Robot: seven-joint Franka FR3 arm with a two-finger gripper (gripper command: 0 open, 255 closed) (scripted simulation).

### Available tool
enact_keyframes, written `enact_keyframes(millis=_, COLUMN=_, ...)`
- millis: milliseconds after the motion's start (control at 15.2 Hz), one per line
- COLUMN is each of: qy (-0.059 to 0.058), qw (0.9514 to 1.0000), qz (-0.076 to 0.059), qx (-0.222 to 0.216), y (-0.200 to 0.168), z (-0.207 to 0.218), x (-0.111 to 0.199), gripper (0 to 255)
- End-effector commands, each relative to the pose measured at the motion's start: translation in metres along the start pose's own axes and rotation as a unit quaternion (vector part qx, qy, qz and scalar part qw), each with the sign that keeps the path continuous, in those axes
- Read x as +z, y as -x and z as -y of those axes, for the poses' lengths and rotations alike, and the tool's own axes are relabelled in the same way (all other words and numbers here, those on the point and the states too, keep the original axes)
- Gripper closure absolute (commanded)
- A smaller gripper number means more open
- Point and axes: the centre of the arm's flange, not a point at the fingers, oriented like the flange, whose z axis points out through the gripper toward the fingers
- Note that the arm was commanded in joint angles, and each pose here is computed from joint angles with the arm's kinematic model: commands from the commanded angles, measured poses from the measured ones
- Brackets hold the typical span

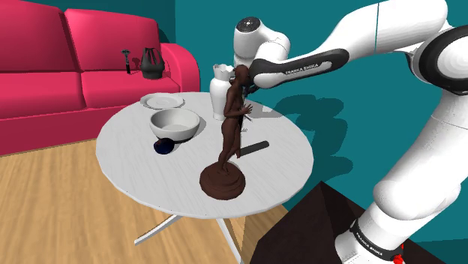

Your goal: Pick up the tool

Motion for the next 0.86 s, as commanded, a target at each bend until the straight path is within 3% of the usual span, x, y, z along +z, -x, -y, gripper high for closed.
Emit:
enact_keyframes(millis=0, qy=0.0, qw=1.0, qz=0.0, qx=0.0, y=-0.006, z=-0.001, x=-0.009, gripper=255)
enact_keyframes(millis=792, qy=0.0, qw=1.0, qz=0.0, qx=0.0, y=-0.038, z=0.0, x=-0.052, gripper=255)
